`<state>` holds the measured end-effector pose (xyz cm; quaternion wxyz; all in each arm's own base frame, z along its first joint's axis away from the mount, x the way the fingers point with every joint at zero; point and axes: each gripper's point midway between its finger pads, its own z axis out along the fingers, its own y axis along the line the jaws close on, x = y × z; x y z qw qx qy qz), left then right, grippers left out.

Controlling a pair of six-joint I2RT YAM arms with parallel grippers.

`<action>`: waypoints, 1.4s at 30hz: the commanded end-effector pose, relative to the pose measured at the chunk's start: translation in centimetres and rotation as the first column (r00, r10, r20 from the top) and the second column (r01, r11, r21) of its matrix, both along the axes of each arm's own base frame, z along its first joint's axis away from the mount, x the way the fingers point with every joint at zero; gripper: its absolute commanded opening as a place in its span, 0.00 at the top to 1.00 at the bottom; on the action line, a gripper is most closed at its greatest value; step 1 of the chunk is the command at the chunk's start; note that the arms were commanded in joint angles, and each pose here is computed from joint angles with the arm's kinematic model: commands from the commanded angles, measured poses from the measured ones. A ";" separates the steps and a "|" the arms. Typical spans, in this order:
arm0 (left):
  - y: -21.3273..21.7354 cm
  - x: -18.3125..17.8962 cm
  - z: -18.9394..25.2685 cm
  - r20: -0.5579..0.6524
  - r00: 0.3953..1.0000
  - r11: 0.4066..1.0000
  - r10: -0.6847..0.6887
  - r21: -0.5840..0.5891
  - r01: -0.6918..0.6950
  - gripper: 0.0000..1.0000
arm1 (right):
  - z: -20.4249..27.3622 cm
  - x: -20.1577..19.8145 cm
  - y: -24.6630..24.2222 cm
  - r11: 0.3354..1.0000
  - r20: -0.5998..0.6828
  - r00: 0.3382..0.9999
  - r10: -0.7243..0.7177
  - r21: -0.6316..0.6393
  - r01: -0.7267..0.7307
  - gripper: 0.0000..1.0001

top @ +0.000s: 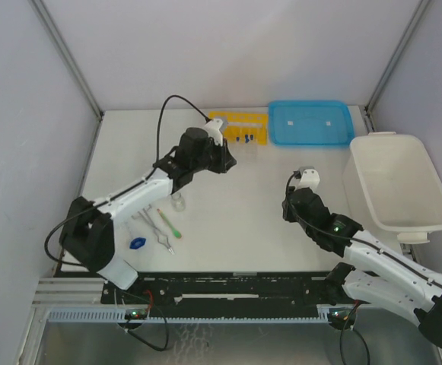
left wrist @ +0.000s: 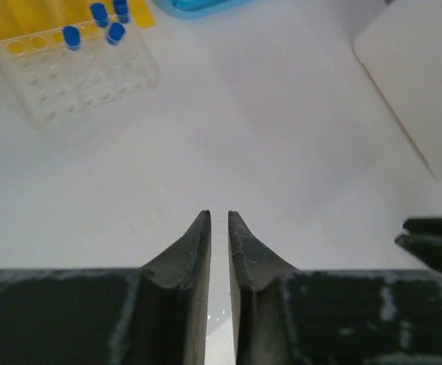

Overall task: Organize the chemistry lab equipment
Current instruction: Move the test tube rack to the center of the board, then move the storage box to the center of the board.

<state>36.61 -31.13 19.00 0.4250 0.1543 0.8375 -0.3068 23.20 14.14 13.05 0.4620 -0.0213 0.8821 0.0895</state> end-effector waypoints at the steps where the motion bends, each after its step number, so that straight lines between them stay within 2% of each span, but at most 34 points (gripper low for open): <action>1: 1.4 -3.1 -1.2 0.063 0.997 0.996 -0.037 0.086 0.031 0.77 | 2.3 0.4 -0.1 0.999 0.058 0.998 -0.025 0.038 0.023 0.75; 5: 2.3 -6.1 -2.4 0.046 0.996 0.991 -0.080 0.112 0.075 0.57 | 5.4 0.7 -1.7 0.991 0.098 0.989 -0.108 0.088 0.099 0.65; 6: 2.4 -6.9 -2.6 0.046 0.995 0.989 -0.092 0.116 0.086 0.44 | 6.2 0.9 -2.2 0.987 0.106 0.985 -0.136 0.099 0.126 0.62; 7: 2.6 -7.6 -2.8 0.044 0.994 0.988 -0.103 0.120 0.097 0.08 | 7.1 1.2 -2.9 0.982 0.116 0.979 -0.165 0.110 0.152 0.58; 8: 2.8 -8.3 -3.0 0.045 0.993 0.987 -0.109 0.123 0.103 0.01 | 7.9 1.7 -3.7 0.974 0.123 0.971 -0.205 0.124 0.190 0.50; 10: 3.4 -9.6 -3.0 0.056 0.992 0.986 -0.117 0.123 0.109 0.00 | 9.1 2.8 -5.0 0.959 0.134 0.956 -0.260 0.150 0.240 0.22; 12: 3.9 -10.7 -2.8 0.069 0.990 0.986 -0.123 0.118 0.114 0.00 | 10.4 4.2 -6.2 0.943 0.132 0.944 -0.303 0.184 0.277 0.16; 17: 5.3 -12.6 -2.1 0.108 0.988 0.991 -0.109 0.091 0.099 0.00 | 12.3 8.2 -9.9 0.898 0.089 0.906 -0.414 0.201 0.390 0.16; 21: 6.1 -13.4 -2.1 0.123 0.987 0.993 -0.104 0.073 0.095 0.00 | 13.3 10.8 -14.2 0.828 0.080 0.833 -0.547 0.194 0.526 0.17; 30: 6.6 -14.5 -2.5 0.133 0.985 0.993 -0.110 0.046 0.105 0.00 | 13.6 15.4 -19.0 0.717 0.080 0.714 -0.696 0.131 0.684 0.21; 36: 7.4 -14.9 -2.0 0.153 0.984 0.995 -0.094 0.039 0.089 0.00 | 11.6 17.0 -21.5 0.637 0.048 0.635 -0.771 0.043 0.770 0.22; 42: 7.5 -14.9 -1.7 0.158 0.984 0.996 -0.087 0.034 0.083 0.00 | 9.5 17.9 -23.4 0.613 -0.017 0.614 -0.789 0.050 0.789 0.24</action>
